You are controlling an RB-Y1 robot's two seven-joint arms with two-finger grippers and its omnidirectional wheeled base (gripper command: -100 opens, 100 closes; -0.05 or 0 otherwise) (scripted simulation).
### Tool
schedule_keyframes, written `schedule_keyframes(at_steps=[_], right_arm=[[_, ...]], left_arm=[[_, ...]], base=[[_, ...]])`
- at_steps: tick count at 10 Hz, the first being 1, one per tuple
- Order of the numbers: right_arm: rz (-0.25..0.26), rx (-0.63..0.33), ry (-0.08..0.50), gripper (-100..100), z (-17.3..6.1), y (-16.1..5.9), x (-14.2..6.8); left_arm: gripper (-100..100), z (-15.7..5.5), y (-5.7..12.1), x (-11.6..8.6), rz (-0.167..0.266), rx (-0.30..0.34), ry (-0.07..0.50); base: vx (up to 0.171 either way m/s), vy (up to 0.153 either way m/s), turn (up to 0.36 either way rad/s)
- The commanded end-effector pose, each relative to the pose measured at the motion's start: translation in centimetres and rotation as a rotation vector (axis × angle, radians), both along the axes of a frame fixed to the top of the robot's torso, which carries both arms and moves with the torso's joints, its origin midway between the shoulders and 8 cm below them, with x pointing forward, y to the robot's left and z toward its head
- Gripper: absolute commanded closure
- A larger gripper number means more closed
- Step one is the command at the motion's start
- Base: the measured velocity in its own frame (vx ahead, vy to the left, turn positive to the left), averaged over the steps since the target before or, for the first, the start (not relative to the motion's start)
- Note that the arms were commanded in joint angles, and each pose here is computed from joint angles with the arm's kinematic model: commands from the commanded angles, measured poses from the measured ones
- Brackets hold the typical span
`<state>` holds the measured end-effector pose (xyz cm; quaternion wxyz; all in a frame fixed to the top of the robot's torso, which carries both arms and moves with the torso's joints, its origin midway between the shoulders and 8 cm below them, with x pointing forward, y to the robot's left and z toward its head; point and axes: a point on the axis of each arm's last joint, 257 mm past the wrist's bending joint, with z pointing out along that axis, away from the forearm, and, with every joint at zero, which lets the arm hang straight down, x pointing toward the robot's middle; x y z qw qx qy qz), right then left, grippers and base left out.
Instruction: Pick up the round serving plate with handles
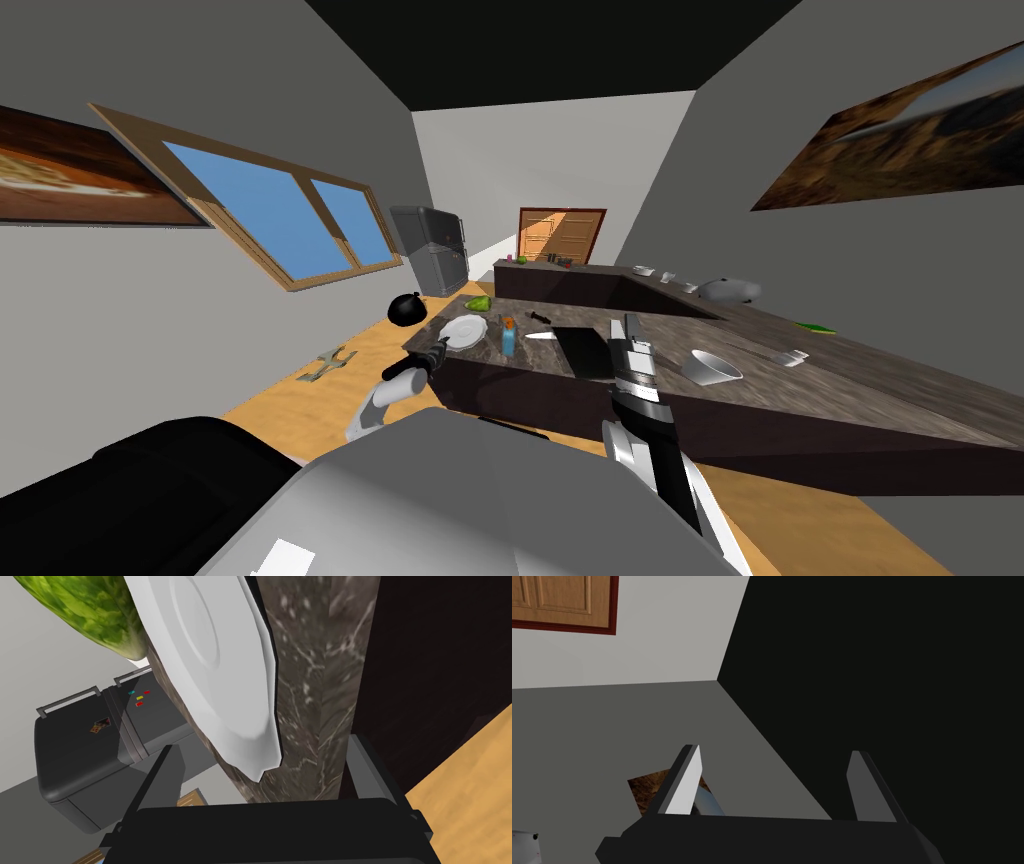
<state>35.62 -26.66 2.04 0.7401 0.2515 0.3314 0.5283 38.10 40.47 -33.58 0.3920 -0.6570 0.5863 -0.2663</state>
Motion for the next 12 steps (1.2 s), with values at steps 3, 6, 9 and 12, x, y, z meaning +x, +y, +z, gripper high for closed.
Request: schedule_keyframes(at_steps=[3, 6, 9, 12], right_arm=[[0.0, 0.0, 0.0, 0, 0.0, 0.0, 0.0], [0.0, 0.0, 0.0, 0, 0.0, 0.0, 0.0], [0.0, 0.0, 0.0, 0, 0.0, 0.0, 0.0], [0.0, 0.0, 0.0, 0, 0.0, 0.0, 0.0]], left_arm=[[-100, -0.2, 1.3, -0.3, 0.002, -0.012, 0.003], [-100, -0.3, 2.2, -0.5, -0.002, -0.017, -0.001], [-100, -0.3, 2.9, -0.7, -0.007, -0.023, -0.011], [-100, -0.3, 3.6, -1.0, -0.013, -0.027, -0.024]], base=[[0.015, -0.036, 0.005], [0.018, -0.032, 0.005], [0.016, -0.03, 0.004], [0.015, -0.037, 0.005]])
